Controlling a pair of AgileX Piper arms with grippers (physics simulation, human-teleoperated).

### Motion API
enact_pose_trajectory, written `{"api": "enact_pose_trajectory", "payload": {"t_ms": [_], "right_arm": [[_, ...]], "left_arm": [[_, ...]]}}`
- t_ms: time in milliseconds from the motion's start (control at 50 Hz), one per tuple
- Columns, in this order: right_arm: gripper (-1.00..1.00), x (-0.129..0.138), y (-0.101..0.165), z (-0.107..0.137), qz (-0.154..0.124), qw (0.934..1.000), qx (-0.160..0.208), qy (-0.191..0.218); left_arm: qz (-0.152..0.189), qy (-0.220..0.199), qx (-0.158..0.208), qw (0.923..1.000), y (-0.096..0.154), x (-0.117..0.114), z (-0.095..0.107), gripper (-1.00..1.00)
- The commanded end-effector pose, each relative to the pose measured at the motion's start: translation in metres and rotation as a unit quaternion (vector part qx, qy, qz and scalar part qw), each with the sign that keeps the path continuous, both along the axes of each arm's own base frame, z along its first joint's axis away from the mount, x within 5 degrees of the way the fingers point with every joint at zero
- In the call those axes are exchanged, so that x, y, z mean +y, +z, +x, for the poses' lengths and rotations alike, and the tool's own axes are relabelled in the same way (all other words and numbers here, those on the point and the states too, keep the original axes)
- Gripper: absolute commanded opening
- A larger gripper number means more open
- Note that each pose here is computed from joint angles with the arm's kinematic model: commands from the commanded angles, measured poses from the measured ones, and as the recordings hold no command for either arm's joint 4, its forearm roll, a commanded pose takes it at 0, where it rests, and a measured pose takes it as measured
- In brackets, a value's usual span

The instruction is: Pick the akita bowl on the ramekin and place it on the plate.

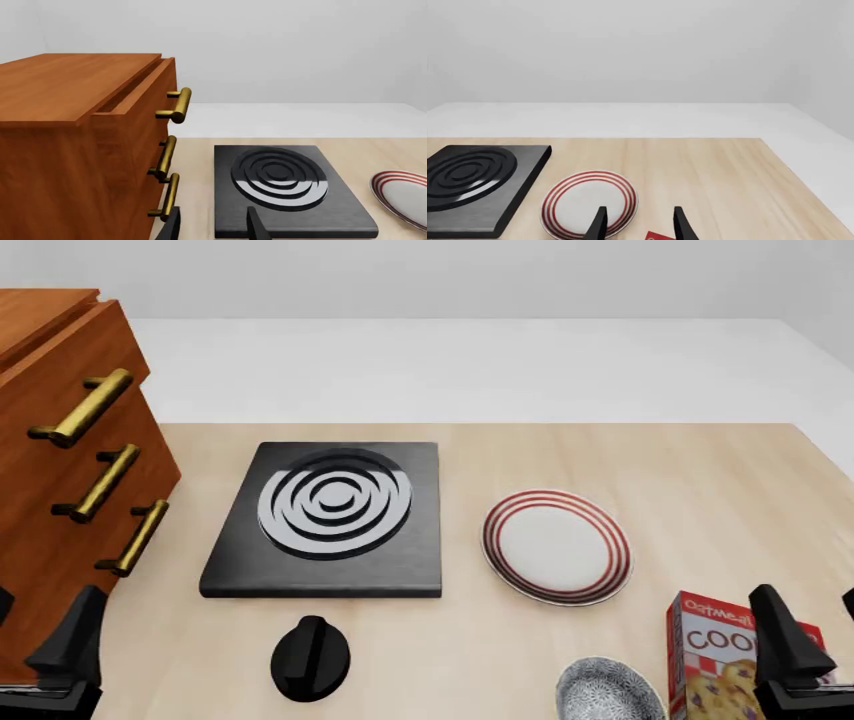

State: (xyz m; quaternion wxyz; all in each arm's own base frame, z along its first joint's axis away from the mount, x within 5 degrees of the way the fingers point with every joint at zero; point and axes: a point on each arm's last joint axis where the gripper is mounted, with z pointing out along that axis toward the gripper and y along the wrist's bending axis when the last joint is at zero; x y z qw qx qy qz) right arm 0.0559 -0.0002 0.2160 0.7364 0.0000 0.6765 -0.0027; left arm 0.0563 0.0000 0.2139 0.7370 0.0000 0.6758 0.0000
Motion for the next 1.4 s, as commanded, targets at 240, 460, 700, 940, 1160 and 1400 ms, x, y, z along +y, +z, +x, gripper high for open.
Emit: {"api": "enact_pose_trajectory", "payload": {"t_ms": [240,460,700,940,1160,1400], "right_arm": [[1.0,0.001,-0.004,0.003,-0.004,0.9999,0.01,0.007],[1.0,0.0,0.009,0.014,-0.014,0.9997,0.018,0.001],[1.0,0.009,0.095,0.029,-0.038,0.9962,0.059,0.052],[1.0,0.027,0.131,0.045,-0.006,0.9837,0.126,0.128],[1.0,0.045,0.114,0.062,-0.035,0.9592,0.217,0.177],[1.0,0.065,0.086,0.075,-0.03,0.9313,0.295,0.211]], "left_arm": [[0.0,0.0,0.0,1.0,0.001,0.0,0.0,1.0],[0.0,0.0,0.0,1.0,0.001,0.0,0.0,1.0],[0.0,0.0,0.001,1.0,0.001,0.0,0.0,1.0],[0.0,0.0,0.001,1.0,0.001,0.0,0.0,1.0],[0.0,0.0,0.0,1.0,0.002,0.0,0.0,1.0],[0.0,0.0,0.0,1.0,0.001,0.0,0.001,1.0]]}}
